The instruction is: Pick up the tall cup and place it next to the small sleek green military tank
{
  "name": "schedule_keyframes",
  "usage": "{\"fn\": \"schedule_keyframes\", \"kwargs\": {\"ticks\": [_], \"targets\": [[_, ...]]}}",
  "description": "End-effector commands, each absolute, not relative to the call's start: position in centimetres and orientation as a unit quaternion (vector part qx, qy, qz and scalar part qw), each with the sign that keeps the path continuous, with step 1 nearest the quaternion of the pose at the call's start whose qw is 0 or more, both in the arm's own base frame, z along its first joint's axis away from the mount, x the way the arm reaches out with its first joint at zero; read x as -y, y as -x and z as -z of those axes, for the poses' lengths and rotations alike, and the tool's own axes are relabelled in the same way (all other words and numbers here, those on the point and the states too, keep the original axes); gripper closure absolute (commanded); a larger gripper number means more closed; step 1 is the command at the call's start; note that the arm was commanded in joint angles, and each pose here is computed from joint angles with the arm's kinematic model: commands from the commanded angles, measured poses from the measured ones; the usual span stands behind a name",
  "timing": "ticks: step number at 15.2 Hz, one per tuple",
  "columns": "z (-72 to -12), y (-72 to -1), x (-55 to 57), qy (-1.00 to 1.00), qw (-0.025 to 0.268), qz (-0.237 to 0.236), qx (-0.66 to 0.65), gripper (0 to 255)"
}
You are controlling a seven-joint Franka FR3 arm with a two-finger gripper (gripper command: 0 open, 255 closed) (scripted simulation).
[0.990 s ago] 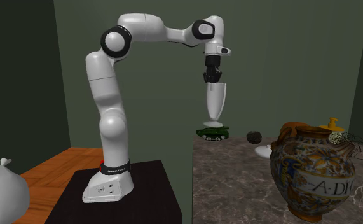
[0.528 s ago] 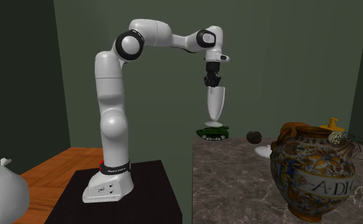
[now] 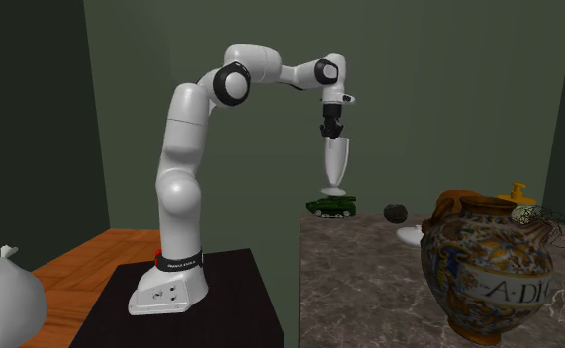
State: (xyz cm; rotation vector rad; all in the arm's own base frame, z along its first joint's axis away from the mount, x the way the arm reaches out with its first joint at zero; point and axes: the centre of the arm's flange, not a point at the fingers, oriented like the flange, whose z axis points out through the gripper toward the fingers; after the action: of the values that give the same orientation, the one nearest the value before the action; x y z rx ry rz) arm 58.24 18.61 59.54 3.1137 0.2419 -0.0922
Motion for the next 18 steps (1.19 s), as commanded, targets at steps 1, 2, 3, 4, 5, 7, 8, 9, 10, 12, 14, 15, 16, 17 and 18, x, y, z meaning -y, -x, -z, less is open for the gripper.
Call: {"fn": "schedule_keyframes", "kwargs": {"ticks": [1, 2, 3, 4, 5, 7, 8, 9, 10, 12, 14, 15, 16, 17, 18], "targets": [[-58.7, -59.5, -21.0, -0.997, 0.008, 0.029, -0.077, 255], [-58.4, -60.1, -22.1, -0.997, 0.008, 0.029, -0.077, 255], [-57.9, -61.1, -24.0, -0.997, 0.008, 0.029, -0.077, 255], [-57.4, -61.1, -24.0, -0.997, 0.008, 0.029, -0.077, 255], [-56.9, -61.1, -24.0, -0.997, 0.008, 0.029, -0.077, 255], [-55.8, -61.1, -24.0, -0.997, 0.008, 0.029, -0.077, 255], [-55.3, -61.1, -24.0, -0.997, 0.008, 0.029, -0.077, 255], [-54.7, -61.1, -24.0, -0.997, 0.008, 0.029, -0.077, 255], [-54.2, -61.1, -24.0, -0.997, 0.008, 0.029, -0.077, 255], [-53.2, -61.1, -24.0, -0.997, 0.008, 0.029, -0.077, 255], [-52.1, -61.1, -24.0, -0.997, 0.008, 0.029, -0.077, 255], [-51.6, -61.1, -24.0, -0.997, 0.008, 0.029, -0.077, 255], [-51.0, -61.1, -24.0, -0.997, 0.008, 0.029, -0.077, 255], [-50.5, -61.1, -24.0, -0.997, 0.008, 0.029, -0.077, 255], [-50.0, -61.1, -24.0, -0.997, 0.008, 0.029, -0.077, 255]]}}
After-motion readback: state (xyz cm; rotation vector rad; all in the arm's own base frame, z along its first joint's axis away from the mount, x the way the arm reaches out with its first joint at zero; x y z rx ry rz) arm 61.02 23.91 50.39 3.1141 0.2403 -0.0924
